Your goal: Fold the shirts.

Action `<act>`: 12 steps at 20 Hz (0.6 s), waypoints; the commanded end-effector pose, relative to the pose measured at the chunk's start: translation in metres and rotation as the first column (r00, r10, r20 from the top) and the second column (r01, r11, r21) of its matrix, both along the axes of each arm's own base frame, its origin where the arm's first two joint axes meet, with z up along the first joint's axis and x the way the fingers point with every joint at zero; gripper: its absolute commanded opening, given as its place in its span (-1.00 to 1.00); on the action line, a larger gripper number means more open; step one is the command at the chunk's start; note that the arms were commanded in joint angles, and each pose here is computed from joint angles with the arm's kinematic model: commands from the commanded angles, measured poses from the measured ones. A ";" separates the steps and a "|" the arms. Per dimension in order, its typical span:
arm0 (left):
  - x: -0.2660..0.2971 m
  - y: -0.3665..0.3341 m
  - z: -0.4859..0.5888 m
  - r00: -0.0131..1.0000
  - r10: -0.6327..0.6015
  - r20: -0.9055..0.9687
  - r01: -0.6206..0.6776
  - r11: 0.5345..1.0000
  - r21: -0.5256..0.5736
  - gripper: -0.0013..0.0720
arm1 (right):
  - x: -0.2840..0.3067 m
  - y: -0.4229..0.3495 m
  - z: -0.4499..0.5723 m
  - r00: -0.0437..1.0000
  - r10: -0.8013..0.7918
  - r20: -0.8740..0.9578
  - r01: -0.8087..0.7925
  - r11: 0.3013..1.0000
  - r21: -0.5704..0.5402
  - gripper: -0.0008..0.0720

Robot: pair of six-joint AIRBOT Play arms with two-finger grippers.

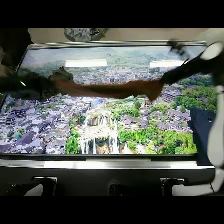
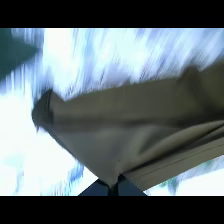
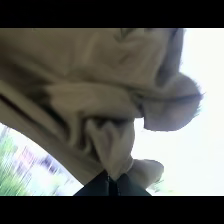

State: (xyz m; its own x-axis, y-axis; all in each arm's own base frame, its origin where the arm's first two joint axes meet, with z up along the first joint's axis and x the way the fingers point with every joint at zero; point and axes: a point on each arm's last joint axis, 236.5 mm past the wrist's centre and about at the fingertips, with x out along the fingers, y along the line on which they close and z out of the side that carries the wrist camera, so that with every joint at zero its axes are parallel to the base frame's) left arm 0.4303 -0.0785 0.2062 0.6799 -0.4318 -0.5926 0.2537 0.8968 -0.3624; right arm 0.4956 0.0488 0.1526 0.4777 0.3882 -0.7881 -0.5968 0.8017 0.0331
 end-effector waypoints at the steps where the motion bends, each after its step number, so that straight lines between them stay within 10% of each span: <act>1: -0.076 0.004 0.262 0.795 0.038 0.605 -0.067 0.997 0.024 -0.87 | -0.062 -0.023 0.280 0.674 -0.103 0.731 0.168 0.986 -0.017 -0.86; 5: -0.201 0.006 0.382 0.534 0.099 0.840 -0.121 0.992 -0.040 -0.87 | -0.235 -0.008 0.424 0.286 -0.087 0.954 0.202 0.979 0.029 -0.86; 12: -0.208 0.012 0.372 0.567 0.133 0.813 -0.149 0.987 -0.057 -0.87 | -0.278 -0.011 0.413 0.335 -0.121 0.934 0.237 0.971 0.041 -0.86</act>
